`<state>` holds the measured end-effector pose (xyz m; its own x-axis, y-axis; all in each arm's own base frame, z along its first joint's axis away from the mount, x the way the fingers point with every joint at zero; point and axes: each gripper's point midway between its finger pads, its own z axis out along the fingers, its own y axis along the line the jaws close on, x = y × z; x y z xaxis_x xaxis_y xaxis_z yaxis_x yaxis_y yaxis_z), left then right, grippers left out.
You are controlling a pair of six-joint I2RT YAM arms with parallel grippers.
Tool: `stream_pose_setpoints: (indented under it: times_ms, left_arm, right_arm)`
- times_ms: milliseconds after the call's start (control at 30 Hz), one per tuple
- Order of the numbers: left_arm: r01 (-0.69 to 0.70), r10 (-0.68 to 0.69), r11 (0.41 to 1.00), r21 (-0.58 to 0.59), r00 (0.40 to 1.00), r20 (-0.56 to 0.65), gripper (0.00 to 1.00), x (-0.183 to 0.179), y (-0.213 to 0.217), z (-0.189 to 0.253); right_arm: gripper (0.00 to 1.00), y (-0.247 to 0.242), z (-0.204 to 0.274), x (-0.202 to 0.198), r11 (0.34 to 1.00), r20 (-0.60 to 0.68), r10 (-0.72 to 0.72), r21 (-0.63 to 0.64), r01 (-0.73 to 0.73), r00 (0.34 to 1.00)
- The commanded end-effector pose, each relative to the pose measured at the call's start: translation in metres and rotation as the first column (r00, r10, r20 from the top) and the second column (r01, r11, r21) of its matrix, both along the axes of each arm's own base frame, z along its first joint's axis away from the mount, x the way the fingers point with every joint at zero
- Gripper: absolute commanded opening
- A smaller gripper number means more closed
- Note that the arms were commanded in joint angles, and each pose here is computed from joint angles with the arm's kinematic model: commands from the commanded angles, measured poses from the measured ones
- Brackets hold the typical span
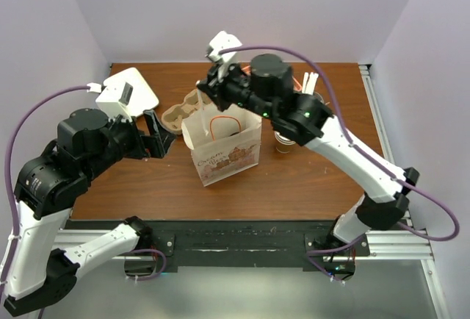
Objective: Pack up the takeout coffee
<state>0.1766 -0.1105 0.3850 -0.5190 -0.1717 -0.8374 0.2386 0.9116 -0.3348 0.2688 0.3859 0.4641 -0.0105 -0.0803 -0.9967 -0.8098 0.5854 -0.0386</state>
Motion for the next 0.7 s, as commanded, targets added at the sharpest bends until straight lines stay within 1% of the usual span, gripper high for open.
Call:
stream_pose_setpoints:
  times_ms: [0, 67, 100, 133, 200, 333, 367, 400, 433, 467, 533, 600, 633, 667]
  left_arm:
    - [-0.037, 0.037, 0.999, 0.001, 0.998, 0.057, 1.0, -0.003, 0.013, 0.014]
    - [-0.057, 0.057, 0.998, -0.003, 0.996, 0.075, 1.0, -0.005, 0.019, 0.017]
    - [-0.06, 0.06, 0.998, -0.003, 0.995, 0.082, 1.0, -0.006, 0.02, 0.018]
    - [-0.068, 0.068, 0.998, -0.005, 0.994, 0.087, 1.0, -0.006, 0.023, 0.019]
    - [-0.076, 0.076, 0.997, -0.009, 0.992, 0.1, 1.0, -0.009, 0.027, 0.021]
    - [-0.088, 0.087, 0.996, -0.003, 0.991, 0.098, 1.0, -0.009, 0.029, 0.015]
    - [-0.088, 0.088, 0.996, -0.007, 0.991, 0.1, 1.0, -0.01, 0.03, 0.014]
    - [-0.086, 0.087, 0.996, -0.01, 0.991, 0.098, 1.0, -0.01, 0.029, 0.013]
    - [-0.084, 0.084, 0.996, -0.005, 0.992, 0.094, 1.0, -0.009, 0.028, 0.011]
    - [-0.081, 0.082, 0.997, -0.007, 0.992, 0.094, 1.0, -0.009, 0.028, 0.011]
    - [-0.071, 0.072, 0.997, -0.011, 0.993, 0.093, 1.0, -0.009, 0.025, 0.011]
    - [-0.062, 0.063, 0.998, -0.012, 0.993, 0.098, 1.0, -0.007, 0.023, 0.012]
    - [-0.059, 0.06, 0.998, -0.012, 0.993, 0.099, 1.0, -0.007, 0.022, 0.012]
    - [-0.051, 0.052, 0.999, -0.013, 0.993, 0.103, 1.0, -0.007, 0.02, 0.013]
  right_arm:
    - [0.0, 0.013, -0.007, -0.012, 0.999, 0.009, 0.022, -0.04, -0.022, 1.0]
    - [0.0, 0.02, -0.03, -0.015, 0.997, -0.035, 0.036, -0.07, -0.038, 0.999]
    - [0.0, 0.024, -0.03, -0.018, 0.997, -0.034, 0.046, -0.056, -0.048, 0.998]
    - [0.0, 0.029, -0.042, -0.019, 0.996, -0.045, 0.047, -0.07, -0.05, 0.998]
    - [0.0, 0.033, -0.047, -0.021, 0.997, -0.047, 0.034, -0.068, -0.037, 0.998]
    - [0.01, 0.045, -0.082, -0.014, 0.989, -0.095, 0.001, -0.144, -0.015, 0.995]
    - [0.08, 0.045, -0.086, -0.013, 0.988, -0.104, -0.014, -0.156, -0.003, 0.995]
    - [0.11, 0.042, -0.088, -0.01, 0.986, -0.105, -0.034, -0.169, 0.016, 0.994]
    - [0.13, 0.039, -0.085, -0.008, 0.985, -0.099, -0.053, -0.166, 0.036, 0.994]
    - [0.16, 0.038, -0.083, -0.009, 0.988, -0.121, -0.067, -0.146, 0.049, 0.99]
    - [0.19, 0.031, -0.07, -0.006, 0.989, -0.111, -0.1, -0.123, 0.086, 0.989]
    - [0.29, 0.023, -0.06, -0.007, 0.988, -0.125, -0.123, -0.105, 0.11, 0.985]
    - [0.4, 0.016, -0.045, -0.006, 0.986, -0.122, -0.155, -0.078, 0.146, 0.98]
    - [0.45, 0.01, -0.036, -0.009, 0.986, -0.148, -0.167, -0.046, 0.162, 0.975]
